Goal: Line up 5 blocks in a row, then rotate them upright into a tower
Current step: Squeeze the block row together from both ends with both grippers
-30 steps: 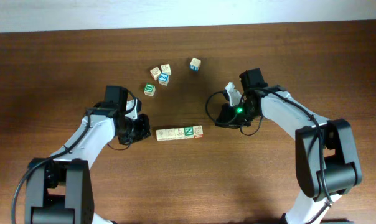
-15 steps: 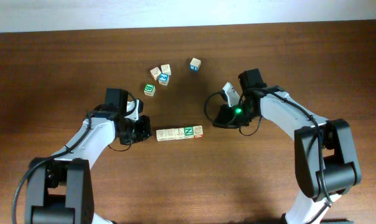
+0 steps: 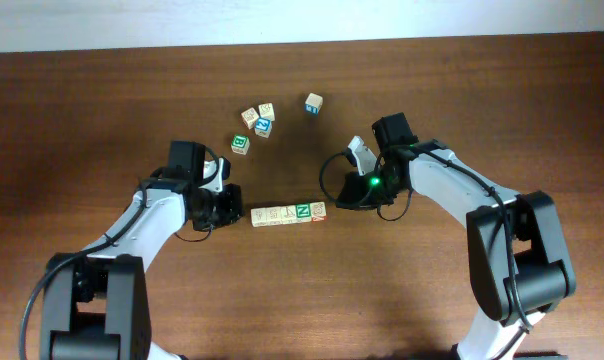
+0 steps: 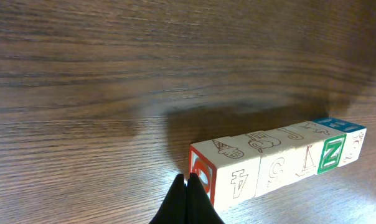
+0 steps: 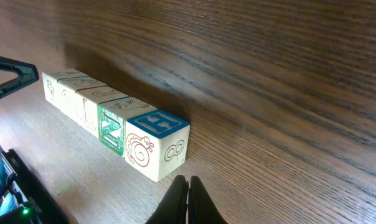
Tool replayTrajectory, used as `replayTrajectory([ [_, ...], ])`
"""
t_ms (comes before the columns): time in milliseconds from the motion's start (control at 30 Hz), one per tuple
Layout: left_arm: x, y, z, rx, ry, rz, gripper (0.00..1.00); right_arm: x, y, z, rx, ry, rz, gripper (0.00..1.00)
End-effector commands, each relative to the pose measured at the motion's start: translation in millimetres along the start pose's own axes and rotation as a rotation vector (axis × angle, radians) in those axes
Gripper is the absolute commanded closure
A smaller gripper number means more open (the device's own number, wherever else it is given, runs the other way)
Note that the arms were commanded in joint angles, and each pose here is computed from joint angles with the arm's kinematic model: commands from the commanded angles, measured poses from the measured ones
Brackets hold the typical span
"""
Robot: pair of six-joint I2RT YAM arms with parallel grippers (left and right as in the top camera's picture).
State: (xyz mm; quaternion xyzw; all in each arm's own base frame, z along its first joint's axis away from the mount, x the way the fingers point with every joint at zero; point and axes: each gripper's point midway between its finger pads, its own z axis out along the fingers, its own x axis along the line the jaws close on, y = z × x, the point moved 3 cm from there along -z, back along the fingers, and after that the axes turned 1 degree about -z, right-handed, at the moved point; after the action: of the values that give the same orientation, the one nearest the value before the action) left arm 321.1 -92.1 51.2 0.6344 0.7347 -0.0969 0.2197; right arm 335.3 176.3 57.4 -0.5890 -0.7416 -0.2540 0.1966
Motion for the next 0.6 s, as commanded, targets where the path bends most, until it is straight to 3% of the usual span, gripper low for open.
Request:
replayTrajectory([
  [0, -8.6, -8.6, 7.3, 0.030, -0.012, 0.046, 1.00, -1.4, -2.7, 3.1, 0.011, -0.008, -0.012, 0.96],
  [567, -2.8, -9.9, 8.3, 0.028, 0.044, 0.050, 1.00, -1.5, -3.5, 3.2, 0.014, -0.009, -0.002, 0.96],
])
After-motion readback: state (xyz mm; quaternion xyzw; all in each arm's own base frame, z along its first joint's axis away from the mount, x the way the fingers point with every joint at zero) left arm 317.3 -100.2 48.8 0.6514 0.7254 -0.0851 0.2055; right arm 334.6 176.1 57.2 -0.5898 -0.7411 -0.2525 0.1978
